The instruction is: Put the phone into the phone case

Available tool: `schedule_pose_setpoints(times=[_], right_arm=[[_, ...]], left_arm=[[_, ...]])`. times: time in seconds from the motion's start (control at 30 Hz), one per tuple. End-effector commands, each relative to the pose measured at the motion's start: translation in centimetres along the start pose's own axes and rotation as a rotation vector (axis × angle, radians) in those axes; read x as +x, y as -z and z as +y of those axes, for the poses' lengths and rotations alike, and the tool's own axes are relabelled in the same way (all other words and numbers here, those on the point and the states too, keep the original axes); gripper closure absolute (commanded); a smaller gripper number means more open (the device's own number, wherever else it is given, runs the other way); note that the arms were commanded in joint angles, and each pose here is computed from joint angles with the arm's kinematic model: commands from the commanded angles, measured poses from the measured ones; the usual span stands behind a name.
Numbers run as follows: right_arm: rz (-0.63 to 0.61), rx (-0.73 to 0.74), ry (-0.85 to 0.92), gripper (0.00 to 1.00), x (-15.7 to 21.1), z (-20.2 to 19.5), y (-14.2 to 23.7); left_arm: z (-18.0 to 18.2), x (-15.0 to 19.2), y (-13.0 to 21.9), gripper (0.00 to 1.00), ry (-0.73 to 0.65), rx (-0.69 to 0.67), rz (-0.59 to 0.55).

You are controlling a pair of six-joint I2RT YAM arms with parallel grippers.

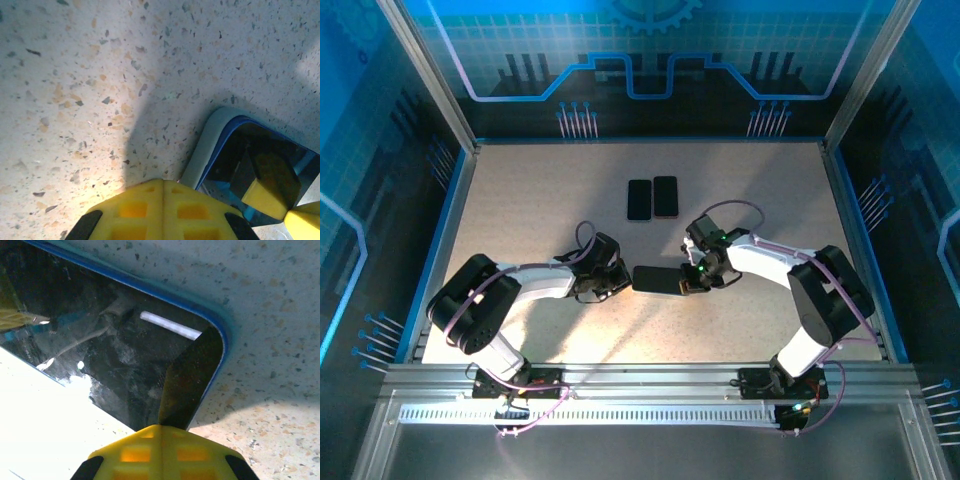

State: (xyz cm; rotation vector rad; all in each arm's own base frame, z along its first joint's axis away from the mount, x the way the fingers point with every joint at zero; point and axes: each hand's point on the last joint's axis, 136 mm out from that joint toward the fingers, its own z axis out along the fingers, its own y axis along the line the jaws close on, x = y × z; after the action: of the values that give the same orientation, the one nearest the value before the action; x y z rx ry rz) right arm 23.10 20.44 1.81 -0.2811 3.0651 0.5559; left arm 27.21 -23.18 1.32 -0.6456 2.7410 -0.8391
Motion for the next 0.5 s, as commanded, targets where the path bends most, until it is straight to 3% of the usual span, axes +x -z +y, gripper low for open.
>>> schedule_pose_setpoints(times=[0.0,0.3,0.47], right_arm=[[0.195,0.134,0.024,1.00,5.27,-2.94,-5.62],[0.242,0.199,0.025,1.00,6.06,-3.61,-6.54],[0.194,0.190,0.036,1.00,5.18,-2.97,-5.65]], left_arm=[[2.01,0.93,-0.27,0.95,-0.017,-0.094,0.031],[1.73,0.79,-0.23,0.95,-0.017,-0.091,0.030],[1.31,0.55,0.03,0.95,-0.031,-0.091,0.023]])
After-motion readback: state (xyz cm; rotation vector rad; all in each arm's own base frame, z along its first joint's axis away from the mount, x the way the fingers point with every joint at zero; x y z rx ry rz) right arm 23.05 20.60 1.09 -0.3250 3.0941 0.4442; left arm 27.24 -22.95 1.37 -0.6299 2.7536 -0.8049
